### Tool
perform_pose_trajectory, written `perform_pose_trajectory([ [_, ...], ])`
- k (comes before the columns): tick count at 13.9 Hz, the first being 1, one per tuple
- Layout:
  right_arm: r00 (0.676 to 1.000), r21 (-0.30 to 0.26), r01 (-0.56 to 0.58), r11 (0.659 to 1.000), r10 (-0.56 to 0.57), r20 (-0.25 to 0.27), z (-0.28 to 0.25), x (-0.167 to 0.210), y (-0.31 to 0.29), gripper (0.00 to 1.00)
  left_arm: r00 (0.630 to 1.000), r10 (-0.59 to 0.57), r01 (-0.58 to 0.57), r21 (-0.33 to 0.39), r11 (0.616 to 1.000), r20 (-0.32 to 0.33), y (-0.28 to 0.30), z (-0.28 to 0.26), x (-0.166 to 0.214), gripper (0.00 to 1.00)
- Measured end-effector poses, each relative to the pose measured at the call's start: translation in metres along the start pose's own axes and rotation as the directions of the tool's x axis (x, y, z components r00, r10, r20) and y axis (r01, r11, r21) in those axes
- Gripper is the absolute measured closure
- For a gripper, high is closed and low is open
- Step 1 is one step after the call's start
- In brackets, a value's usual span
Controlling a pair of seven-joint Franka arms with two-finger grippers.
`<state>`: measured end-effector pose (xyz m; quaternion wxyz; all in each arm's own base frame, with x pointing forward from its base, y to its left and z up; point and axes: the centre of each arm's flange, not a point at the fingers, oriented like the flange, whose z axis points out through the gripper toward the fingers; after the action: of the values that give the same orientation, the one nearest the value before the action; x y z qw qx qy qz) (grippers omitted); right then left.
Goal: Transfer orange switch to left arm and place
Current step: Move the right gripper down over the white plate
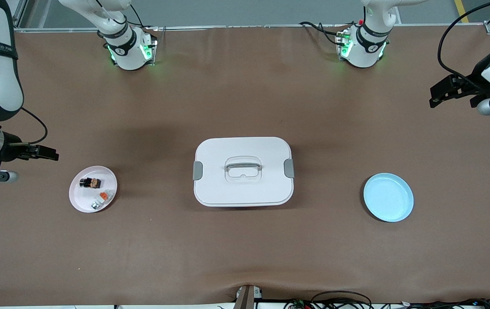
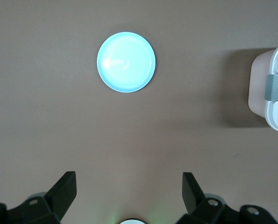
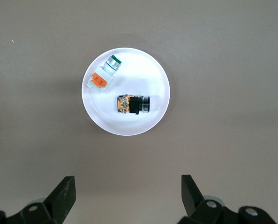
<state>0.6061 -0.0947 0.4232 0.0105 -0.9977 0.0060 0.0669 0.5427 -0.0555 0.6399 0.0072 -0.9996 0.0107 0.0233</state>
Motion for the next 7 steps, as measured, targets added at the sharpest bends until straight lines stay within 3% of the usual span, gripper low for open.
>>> perform_pose_trajectory([
  [2, 1.000, 0.002, 0.011, 1.000, -0.011, 0.022, 0.018, 0.005, 0.000, 0.00, 1.000, 0.002, -0.002, 0.000, 1.000, 0.001, 0.001, 0.007, 0.002, 0.00],
  [7, 0.998, -0.019, 0.025, 1.000, -0.026, -0.054, 0.068, 0.031, 0.003, 0.00, 1.000, 0.008, -0.008, 0.000, 1.000, 0.002, 0.005, 0.017, 0.006, 0.00],
])
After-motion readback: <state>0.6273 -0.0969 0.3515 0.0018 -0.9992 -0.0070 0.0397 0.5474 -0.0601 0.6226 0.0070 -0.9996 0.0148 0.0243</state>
